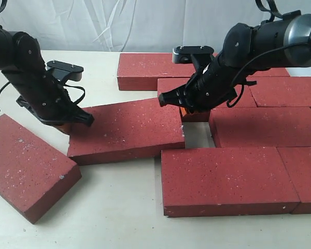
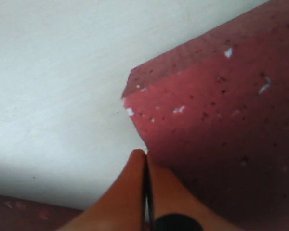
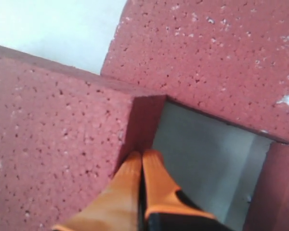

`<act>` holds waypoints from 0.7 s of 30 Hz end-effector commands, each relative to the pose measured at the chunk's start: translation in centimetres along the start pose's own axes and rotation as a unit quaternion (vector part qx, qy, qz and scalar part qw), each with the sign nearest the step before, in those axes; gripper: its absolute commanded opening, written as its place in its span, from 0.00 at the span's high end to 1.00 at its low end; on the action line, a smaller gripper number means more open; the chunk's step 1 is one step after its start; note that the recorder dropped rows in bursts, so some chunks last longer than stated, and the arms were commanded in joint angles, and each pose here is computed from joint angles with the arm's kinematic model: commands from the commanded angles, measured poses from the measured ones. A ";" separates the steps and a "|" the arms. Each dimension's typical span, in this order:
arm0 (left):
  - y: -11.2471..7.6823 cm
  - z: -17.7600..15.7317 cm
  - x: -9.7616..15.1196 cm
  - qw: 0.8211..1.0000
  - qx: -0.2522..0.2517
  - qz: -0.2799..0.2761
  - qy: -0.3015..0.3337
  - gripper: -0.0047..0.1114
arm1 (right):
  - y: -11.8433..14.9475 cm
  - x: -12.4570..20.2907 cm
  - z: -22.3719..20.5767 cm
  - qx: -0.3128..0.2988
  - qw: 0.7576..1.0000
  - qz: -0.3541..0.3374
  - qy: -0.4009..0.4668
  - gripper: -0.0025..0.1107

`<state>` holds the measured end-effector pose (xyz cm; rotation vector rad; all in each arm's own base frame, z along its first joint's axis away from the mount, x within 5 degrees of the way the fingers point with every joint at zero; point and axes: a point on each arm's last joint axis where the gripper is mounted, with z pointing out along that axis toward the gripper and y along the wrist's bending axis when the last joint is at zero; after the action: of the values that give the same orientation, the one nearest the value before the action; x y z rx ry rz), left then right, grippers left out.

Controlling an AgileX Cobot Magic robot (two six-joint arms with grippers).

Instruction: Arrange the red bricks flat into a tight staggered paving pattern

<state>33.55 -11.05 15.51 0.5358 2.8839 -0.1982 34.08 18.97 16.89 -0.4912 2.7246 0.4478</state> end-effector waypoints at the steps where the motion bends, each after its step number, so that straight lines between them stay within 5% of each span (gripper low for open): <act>1: 0.8 -1.0 -0.6 0.998 0.026 -0.055 -0.030 0.96 | 1.4 0.3 0.3 -0.005 1.000 0.003 0.013 0.99; 11: 3.8 -1.4 -0.2 0.994 0.019 -0.104 -0.029 0.96 | 0.9 0.3 0.3 0.025 1.000 0.007 0.009 0.99; 21: 3.9 -1.4 -0.2 0.994 0.019 -0.100 -0.029 0.96 | 0.9 0.2 0.3 0.025 1.000 0.009 0.002 0.99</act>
<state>34.84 -7.20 15.92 0.2723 2.8947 -0.2604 33.46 19.84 16.63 -0.4603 2.7570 0.3871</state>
